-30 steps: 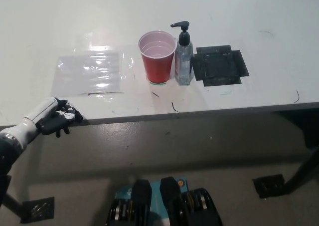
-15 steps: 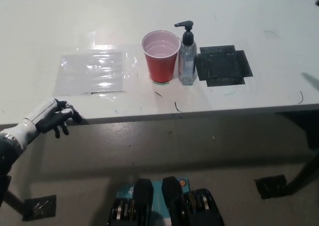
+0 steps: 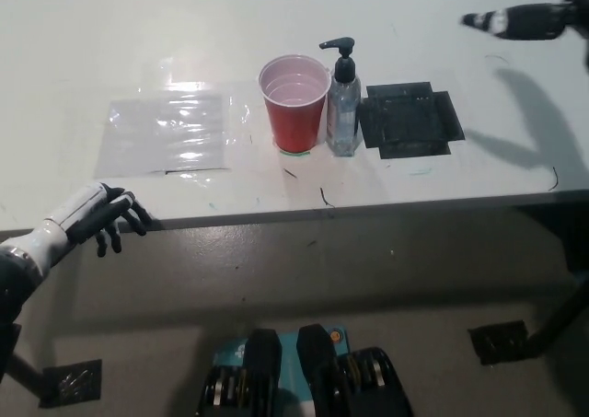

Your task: The robot uses its right hand to press the hand soap kept in the middle of the table to get liquid hand soap out

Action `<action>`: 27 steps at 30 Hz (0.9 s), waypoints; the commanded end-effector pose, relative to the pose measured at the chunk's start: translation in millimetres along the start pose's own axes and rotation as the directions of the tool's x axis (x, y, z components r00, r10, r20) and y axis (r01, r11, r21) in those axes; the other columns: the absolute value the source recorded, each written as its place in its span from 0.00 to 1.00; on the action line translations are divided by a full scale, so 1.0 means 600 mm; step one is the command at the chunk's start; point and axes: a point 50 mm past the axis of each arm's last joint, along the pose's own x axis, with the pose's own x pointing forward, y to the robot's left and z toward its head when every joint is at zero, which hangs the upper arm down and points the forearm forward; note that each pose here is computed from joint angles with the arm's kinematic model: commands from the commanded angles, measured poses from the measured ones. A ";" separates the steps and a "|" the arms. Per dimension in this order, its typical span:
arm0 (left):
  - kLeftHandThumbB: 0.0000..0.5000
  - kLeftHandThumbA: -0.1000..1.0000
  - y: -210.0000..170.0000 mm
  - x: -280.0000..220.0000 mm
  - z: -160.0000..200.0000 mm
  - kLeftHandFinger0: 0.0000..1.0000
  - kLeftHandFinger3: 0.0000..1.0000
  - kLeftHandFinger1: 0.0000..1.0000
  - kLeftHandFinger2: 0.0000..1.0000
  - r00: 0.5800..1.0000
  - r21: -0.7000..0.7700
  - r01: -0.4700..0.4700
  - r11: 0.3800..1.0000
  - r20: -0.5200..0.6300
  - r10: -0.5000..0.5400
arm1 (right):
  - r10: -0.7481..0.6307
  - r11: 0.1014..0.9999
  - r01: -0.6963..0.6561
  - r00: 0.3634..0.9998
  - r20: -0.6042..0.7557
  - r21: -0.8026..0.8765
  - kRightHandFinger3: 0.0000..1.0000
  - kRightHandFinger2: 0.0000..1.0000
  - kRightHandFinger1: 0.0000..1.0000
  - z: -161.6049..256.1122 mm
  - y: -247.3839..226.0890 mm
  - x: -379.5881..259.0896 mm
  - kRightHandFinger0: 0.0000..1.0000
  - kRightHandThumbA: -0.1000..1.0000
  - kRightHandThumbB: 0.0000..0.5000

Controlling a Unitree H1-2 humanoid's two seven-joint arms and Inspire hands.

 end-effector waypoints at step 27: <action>0.38 1.00 0.034 0.006 0.035 0.16 0.68 0.16 0.37 0.998 0.032 0.014 0.999 0.061 -0.016 | 0.248 0.931 -0.184 0.953 0.176 -0.314 1.00 1.00 1.00 0.116 0.136 0.127 1.00 1.00 0.69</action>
